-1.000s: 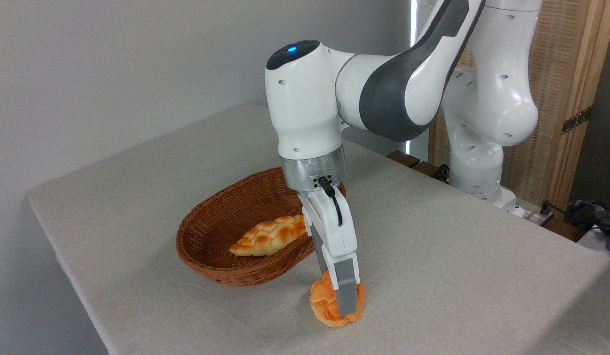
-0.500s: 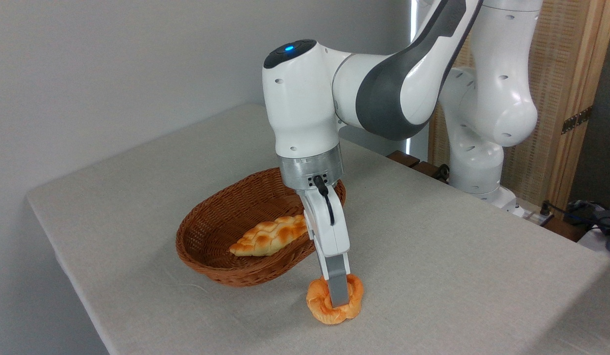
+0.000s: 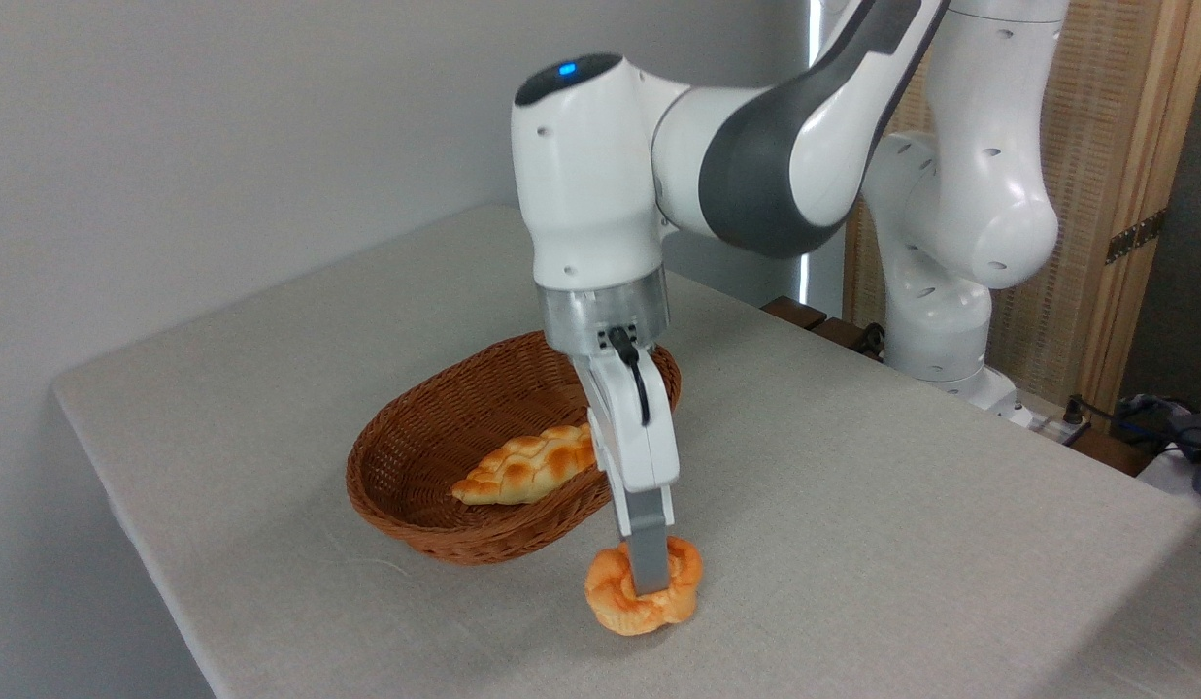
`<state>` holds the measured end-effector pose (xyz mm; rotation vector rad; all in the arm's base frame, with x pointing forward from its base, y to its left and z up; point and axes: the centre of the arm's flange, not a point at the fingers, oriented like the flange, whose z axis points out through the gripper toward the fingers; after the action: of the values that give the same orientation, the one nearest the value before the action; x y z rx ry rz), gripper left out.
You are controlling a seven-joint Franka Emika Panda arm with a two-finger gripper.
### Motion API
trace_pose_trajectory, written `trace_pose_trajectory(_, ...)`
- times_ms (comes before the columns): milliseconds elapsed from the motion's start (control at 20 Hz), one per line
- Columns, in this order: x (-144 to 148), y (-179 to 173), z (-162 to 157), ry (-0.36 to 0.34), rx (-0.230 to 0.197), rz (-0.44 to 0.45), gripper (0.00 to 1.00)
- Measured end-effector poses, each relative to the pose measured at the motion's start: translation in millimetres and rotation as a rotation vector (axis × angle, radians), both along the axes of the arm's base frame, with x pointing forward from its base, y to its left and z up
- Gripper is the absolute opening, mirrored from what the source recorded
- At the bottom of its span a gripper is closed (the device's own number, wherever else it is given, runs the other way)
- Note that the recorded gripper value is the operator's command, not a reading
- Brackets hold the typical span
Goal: Put bread into the basket
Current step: 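Lift the held roll and carry it over the basket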
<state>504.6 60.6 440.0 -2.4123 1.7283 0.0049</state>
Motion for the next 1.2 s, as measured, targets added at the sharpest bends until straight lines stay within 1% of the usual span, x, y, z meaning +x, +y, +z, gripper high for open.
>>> trace_pose_trajectory(100, 7.2, 7.7, 24.8, -0.037, 0.003, 0.015, 0.25)
trace_pose_trajectory(150, 9.9, 12.2, 40.3, -0.044, 0.005, 0.028, 0.26)
trace_pose_trajectory(200, 11.5, 15.3, 55.1, -0.046, -0.002, 0.050, 0.26)
trace_pose_trajectory(250, 12.0, 16.7, 69.2, -0.046, -0.028, 0.087, 0.26)
trace_pose_trajectory(300, 11.6, 16.4, 80.0, -0.041, -0.070, 0.133, 0.26)
trace_pose_trajectory(400, 9.6, 11.7, 90.8, -0.017, -0.143, 0.231, 0.26)
trace_pose_trajectory(550, 6.0, -11.6, 95.3, 0.035, -0.199, 0.394, 0.26)
trace_pose_trajectory(750, 6.5, -61.6, 100.3, 0.054, -0.278, 0.623, 0.26)
trace_pose_trajectory(850, 6.4, -79.5, 100.0, 0.069, -0.313, 0.709, 0.26)
trace_pose_trajectory(950, 6.9, -90.5, 98.0, 0.087, -0.338, 0.760, 0.26)
trace_pose_trajectory(1000, 7.6, -93.7, 96.1, 0.098, -0.352, 0.784, 0.31)
trace_pose_trajectory(1050, 8.6, -97.3, 93.4, 0.110, -0.362, 0.806, 0.34)
trace_pose_trajectory(1100, 9.6, -101.3, 91.0, 0.116, -0.365, 0.819, 0.38)
trace_pose_trajectory(1200, 12.1, -114.0, 84.9, 0.121, -0.356, 0.820, 0.53)
